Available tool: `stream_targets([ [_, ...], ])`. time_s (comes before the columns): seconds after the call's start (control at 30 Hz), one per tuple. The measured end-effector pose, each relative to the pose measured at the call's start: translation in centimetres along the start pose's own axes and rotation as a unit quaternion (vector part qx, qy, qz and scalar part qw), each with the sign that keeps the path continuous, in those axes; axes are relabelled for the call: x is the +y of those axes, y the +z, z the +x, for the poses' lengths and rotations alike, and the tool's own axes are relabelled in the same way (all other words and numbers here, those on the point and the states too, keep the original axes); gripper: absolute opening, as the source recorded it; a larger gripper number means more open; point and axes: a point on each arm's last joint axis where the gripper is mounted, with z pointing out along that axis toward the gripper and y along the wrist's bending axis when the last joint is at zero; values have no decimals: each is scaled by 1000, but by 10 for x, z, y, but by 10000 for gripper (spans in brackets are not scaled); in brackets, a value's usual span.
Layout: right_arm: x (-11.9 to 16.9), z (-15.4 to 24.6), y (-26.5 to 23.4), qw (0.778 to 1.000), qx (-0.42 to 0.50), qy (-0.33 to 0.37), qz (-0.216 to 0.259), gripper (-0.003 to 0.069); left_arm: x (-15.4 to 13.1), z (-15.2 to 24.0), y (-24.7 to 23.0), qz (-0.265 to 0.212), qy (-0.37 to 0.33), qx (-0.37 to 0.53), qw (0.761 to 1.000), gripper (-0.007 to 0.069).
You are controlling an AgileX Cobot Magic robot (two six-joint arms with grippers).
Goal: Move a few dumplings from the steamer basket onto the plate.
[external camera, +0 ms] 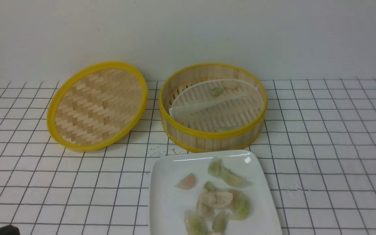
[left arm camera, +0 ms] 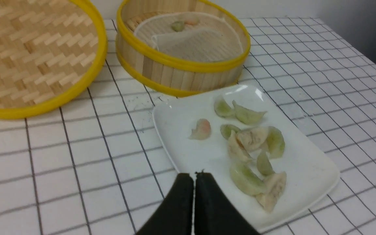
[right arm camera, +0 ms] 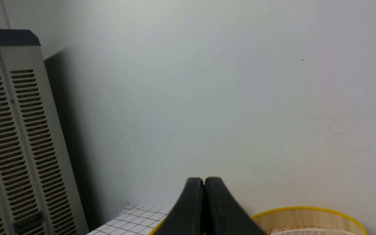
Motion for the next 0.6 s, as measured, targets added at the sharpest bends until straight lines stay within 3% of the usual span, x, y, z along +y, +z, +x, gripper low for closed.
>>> stream_targets([
  [0.1, 0, 0, 0, 1000, 0, 7, 0, -15, 4, 2, 8, -20, 51, -63, 996, -6],
  [0.23, 0, 0, 0, 1000, 0, 9, 0, -15, 16, 24, 19, -82, 82, -108, 987, -6],
  [0.27, 0, 0, 0, 1000, 0, 10, 0, -15, 23, 38, 24, -117, 85, -119, 982, -6],
  [0.4, 0, 0, 0, 1000, 0, 11, 0, -15, 41, 73, 38, -195, 81, -90, 973, -6],
  [0.6, 0, 0, 0, 1000, 0, 11, 0, -15, 46, 88, 40, -216, 72, -26, 973, -6],
])
